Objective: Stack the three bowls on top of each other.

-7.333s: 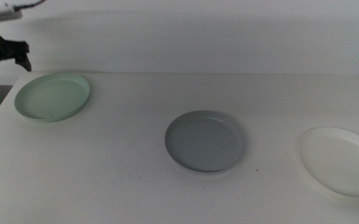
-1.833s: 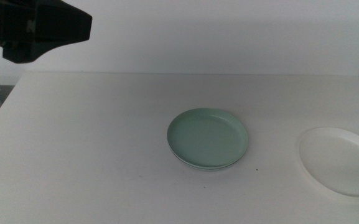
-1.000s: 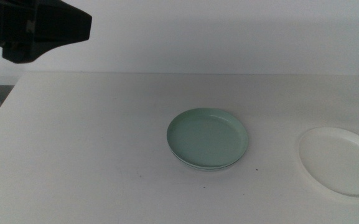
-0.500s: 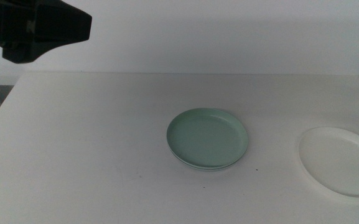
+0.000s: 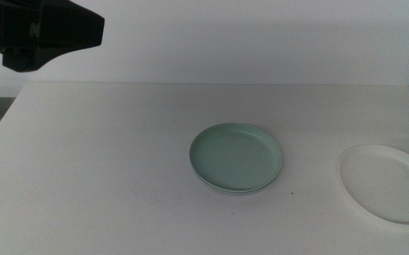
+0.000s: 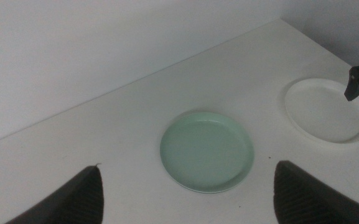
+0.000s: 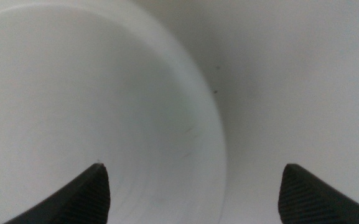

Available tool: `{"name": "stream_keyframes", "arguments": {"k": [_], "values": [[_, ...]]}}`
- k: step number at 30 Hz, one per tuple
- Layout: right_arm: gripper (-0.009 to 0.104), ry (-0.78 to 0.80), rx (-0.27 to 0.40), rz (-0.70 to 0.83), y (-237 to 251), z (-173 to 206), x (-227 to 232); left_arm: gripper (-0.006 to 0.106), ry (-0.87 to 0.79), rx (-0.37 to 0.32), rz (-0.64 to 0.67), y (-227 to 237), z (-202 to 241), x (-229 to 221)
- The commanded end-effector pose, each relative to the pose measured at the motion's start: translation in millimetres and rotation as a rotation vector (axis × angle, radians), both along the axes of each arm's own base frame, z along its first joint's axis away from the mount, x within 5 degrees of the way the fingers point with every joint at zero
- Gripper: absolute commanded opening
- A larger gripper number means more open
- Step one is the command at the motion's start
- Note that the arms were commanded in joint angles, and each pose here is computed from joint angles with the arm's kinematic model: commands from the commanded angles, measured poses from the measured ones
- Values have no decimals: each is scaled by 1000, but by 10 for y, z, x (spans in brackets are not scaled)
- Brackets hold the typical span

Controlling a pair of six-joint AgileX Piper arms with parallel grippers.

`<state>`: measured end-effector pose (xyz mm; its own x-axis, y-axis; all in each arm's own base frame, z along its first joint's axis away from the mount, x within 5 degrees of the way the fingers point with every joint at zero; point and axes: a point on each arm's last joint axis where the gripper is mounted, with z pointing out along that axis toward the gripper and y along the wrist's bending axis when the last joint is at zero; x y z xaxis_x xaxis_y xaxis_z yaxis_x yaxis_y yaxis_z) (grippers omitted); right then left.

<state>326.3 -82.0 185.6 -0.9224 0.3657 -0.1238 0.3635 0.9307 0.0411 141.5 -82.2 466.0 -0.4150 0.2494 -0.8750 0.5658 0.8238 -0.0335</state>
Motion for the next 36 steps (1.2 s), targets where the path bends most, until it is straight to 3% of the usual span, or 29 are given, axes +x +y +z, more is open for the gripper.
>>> {"name": "stream_keyframes", "arguments": {"k": [1, 4, 7, 10, 13, 16, 21, 26, 31, 36], "values": [[93, -17, 45, -30, -111, -77, 30, 94, -12, -5, 2, 1, 4, 0], [89, -8, 89, -47, -152, -212, 57, 94, -13, -4, 1, 1, 4, 0], [76, 0, 97, -39, -154, -313, 86, 94, -11, -3, 0, 1, 3, -1], [47, 3, 97, -42, -162, -380, 105, 94, -11, -3, 0, 1, 3, -1], [-1, -3, 113, -56, -158, -361, 112, 94, -11, -3, 0, 1, 3, -1], [-2, -44, 108, -52, -154, -147, 119, 94, -11, -3, 0, 1, 3, -1], [-2, -196, 84, 1, 81, 567, 187, 94, -10, -4, 1, 1, 3, -1], [-2, -248, 147, 136, 688, 1073, 322, 94, -12, -5, 2, 1, 4, 0], [-2, -273, 198, 282, 1368, 1120, 426, 94, -12, -5, 2, 1, 4, 0], [-2, -217, 260, 363, 1904, 754, 532, 94, -12, -5, 2, 1, 4, 0]]}}
